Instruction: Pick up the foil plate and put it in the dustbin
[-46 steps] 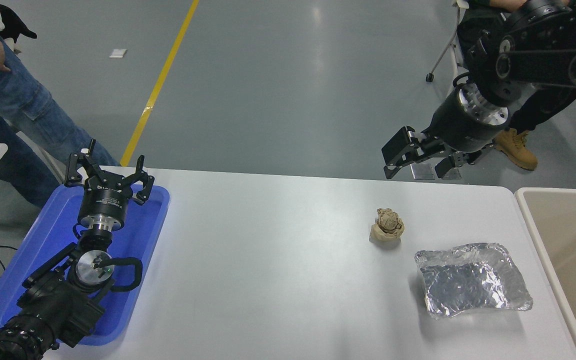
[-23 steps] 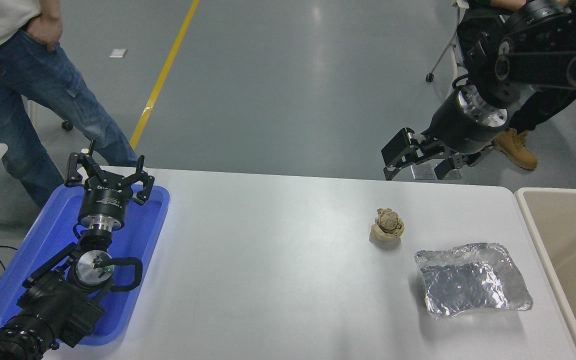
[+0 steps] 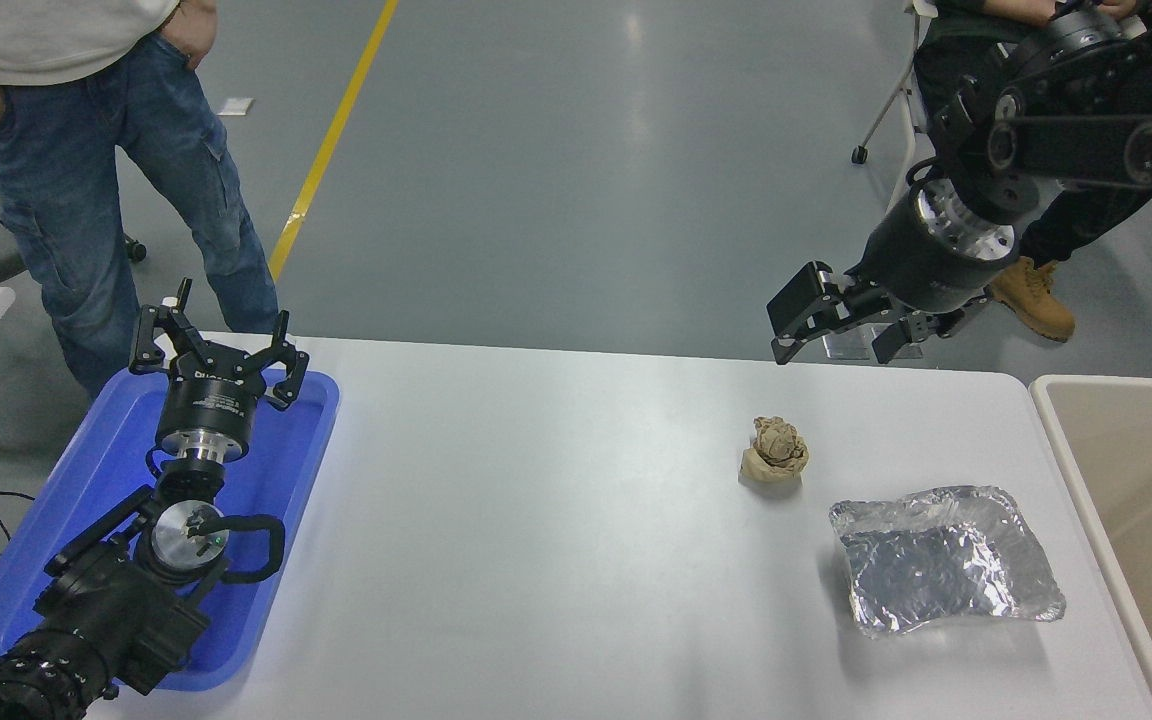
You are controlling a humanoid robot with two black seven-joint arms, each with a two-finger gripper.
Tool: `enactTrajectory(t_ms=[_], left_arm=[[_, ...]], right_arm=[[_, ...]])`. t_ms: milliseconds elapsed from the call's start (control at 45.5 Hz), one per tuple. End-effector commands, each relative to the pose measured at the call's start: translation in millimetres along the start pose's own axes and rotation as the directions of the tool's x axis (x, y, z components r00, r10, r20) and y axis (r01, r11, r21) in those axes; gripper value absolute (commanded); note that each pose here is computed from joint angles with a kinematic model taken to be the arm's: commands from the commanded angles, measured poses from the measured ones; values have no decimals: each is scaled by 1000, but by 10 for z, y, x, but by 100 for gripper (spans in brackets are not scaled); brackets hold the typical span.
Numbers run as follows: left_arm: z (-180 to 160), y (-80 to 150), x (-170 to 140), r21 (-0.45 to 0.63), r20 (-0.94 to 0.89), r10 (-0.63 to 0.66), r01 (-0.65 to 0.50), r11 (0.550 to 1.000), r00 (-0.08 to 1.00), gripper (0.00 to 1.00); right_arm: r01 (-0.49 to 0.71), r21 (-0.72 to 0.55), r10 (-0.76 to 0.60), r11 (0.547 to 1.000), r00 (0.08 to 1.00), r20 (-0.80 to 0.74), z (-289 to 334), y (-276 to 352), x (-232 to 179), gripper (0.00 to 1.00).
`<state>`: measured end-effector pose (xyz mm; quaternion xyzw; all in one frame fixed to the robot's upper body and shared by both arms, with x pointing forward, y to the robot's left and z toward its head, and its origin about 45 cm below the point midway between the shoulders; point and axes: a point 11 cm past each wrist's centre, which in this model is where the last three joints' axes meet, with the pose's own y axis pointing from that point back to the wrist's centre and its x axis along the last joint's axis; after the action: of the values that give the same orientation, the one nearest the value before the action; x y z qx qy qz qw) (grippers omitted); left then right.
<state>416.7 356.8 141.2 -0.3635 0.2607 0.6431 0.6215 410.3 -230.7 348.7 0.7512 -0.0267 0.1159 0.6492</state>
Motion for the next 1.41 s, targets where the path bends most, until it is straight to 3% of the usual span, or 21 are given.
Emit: enactTrajectory(t_ms=[0,286,440,681,813,989,1385], left_arm=[[0,-1,-1,0,0,0,0,1000,1000,100],[0,-1,-1,0,0,0,0,1000,1000,100],[0,-1,-2,0,-1,-2,2,1000,1000,100],[0,-1,-1,0,0,0,0,1000,1000,100],[0,-1,-2,0,-1,-2,2,1000,1000,100],[0,-1,-1,0,0,0,0,1000,1000,100],[0,-1,-1,0,0,0,0,1000,1000,100]], right_arm=[[-22,-23,22,1000,1000,5,117,4,65,100],[-79,-23,81,997,992,99,509,161,102,100],[-103,-127,120,987,984,134,897,276,129,100],[19,-208,34,978,968,250,1623,-56,-338,100],[57,-257,1,965,976,220,1826,-234,-520,100],[-2,-291,53,957,985,166,2044,-513,-665,100],[0,-258,18,966,998,65,2212,-1206,-1039,100]])
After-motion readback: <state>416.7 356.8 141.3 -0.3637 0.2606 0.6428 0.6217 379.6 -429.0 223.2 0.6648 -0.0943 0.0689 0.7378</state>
